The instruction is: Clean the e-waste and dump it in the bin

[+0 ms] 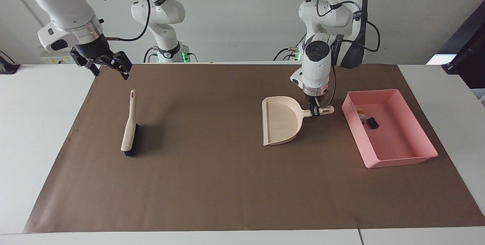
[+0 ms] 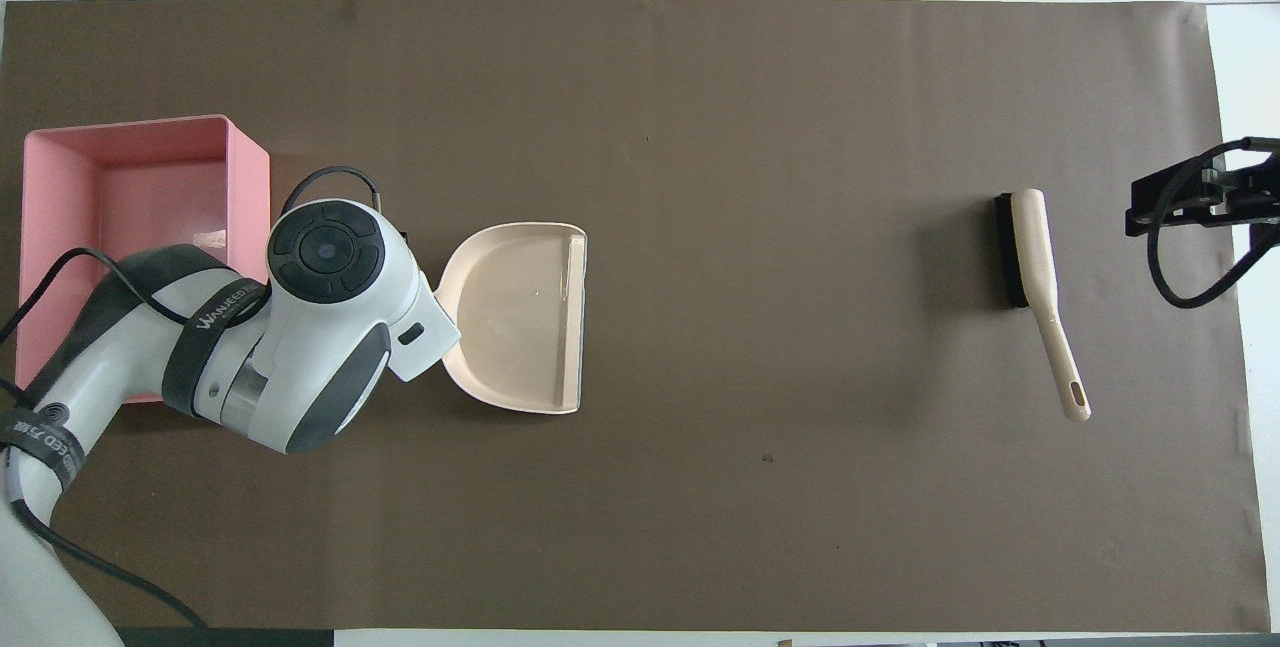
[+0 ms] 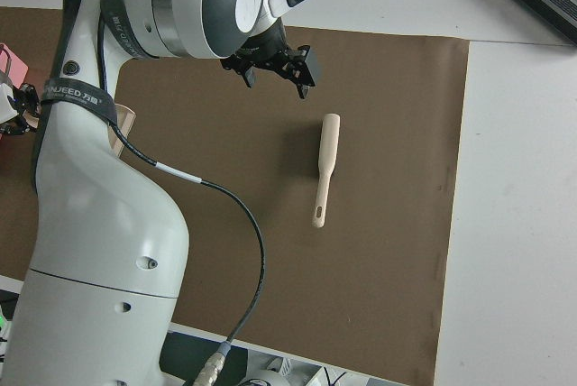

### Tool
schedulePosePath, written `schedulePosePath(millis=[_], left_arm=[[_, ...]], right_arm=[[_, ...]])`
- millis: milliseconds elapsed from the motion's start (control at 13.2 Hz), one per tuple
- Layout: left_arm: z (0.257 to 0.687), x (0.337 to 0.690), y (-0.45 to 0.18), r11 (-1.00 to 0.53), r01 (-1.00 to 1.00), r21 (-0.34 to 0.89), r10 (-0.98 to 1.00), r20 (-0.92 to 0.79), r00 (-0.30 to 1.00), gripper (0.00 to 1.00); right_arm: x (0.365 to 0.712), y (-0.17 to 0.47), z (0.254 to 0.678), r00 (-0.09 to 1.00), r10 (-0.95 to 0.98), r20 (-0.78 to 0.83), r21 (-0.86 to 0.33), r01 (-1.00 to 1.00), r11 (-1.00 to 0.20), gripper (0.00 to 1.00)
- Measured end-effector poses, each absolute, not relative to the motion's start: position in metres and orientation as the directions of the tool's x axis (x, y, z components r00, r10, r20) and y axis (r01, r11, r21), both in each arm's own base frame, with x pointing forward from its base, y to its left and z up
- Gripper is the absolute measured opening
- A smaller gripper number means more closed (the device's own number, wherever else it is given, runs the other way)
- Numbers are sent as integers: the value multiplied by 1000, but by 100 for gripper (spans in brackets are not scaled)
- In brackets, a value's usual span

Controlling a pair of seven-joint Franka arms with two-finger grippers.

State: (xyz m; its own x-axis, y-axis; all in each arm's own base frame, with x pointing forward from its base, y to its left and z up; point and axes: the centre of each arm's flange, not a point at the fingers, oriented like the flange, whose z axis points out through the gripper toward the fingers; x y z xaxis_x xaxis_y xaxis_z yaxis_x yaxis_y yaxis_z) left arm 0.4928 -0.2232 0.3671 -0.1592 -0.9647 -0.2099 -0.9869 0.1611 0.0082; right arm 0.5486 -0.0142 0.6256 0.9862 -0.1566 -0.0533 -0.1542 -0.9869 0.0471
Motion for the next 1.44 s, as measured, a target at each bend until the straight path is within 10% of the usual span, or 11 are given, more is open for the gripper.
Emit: schedulePosePath(millis=[756,1209,1436], left_arm=[[356,489,-213,128,-992,19,-969,-212,-129,33],[409,495,-148,-265,-963,-48,-937,-223,269,97],[426,499,-100,-550,-829,-97,-803,-213,557,98]], right_arm=[[548,-15,623,983,-175,-59,49,-172,-984,100],[548,-14,623,982,-178,-59,49,-175,-983,100],[548,-14,623,982,-178,-59,49,-175,-983,100]])
